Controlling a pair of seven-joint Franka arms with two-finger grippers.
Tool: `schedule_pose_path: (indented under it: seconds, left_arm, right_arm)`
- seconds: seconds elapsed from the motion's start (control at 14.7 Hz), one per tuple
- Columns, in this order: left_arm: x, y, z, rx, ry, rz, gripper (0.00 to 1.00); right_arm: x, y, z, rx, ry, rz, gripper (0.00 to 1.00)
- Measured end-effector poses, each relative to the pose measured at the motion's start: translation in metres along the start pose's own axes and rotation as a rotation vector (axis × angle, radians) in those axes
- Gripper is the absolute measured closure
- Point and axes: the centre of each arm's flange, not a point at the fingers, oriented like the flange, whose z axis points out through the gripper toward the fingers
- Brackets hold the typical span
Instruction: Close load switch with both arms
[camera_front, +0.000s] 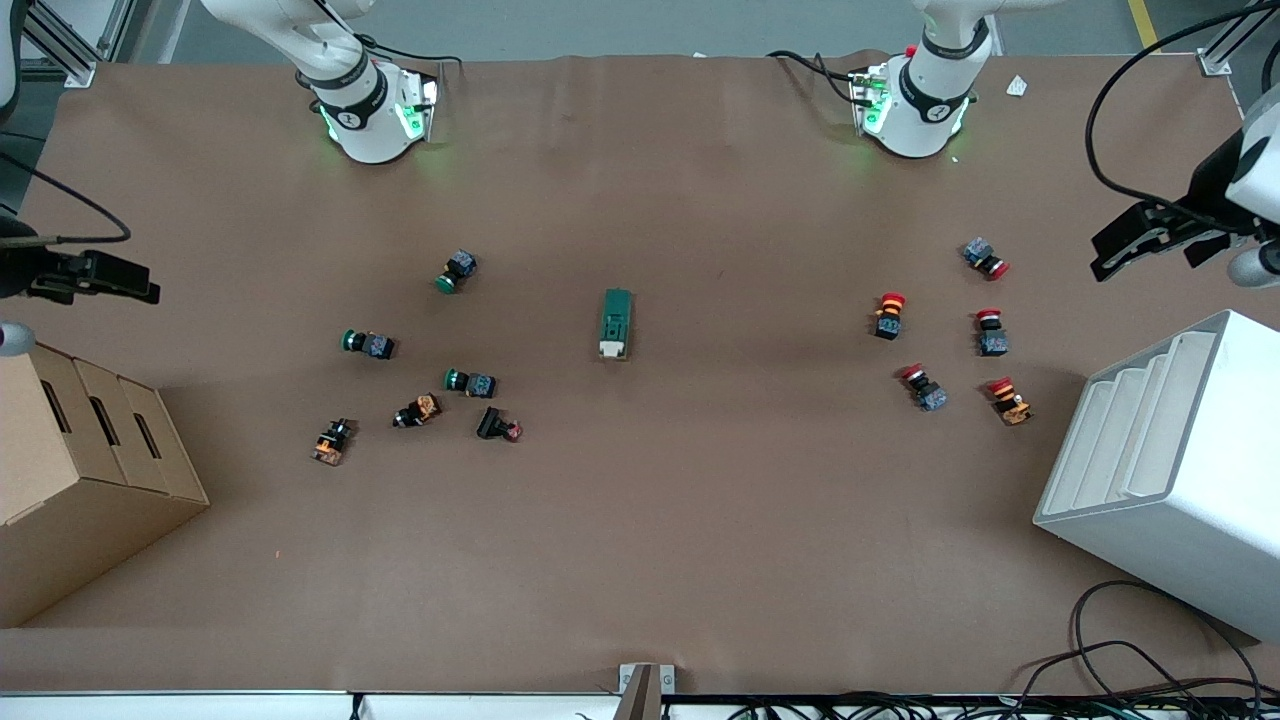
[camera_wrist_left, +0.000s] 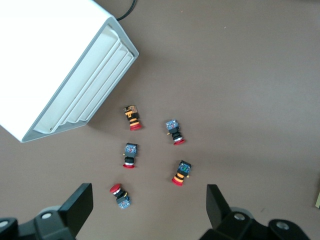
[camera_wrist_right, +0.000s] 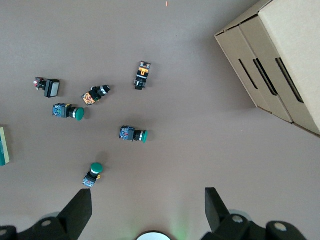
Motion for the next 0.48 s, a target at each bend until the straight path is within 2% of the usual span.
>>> schedule_pose_path:
  seconds: [0.48]
  left_arm:
    - [-0.016,0.026,0.012,0.009,-0.032,0.055,0.00]
  right_arm:
    - [-0.037,-0.006,-0.016,-0.001,0.033,-0.009,0.00]
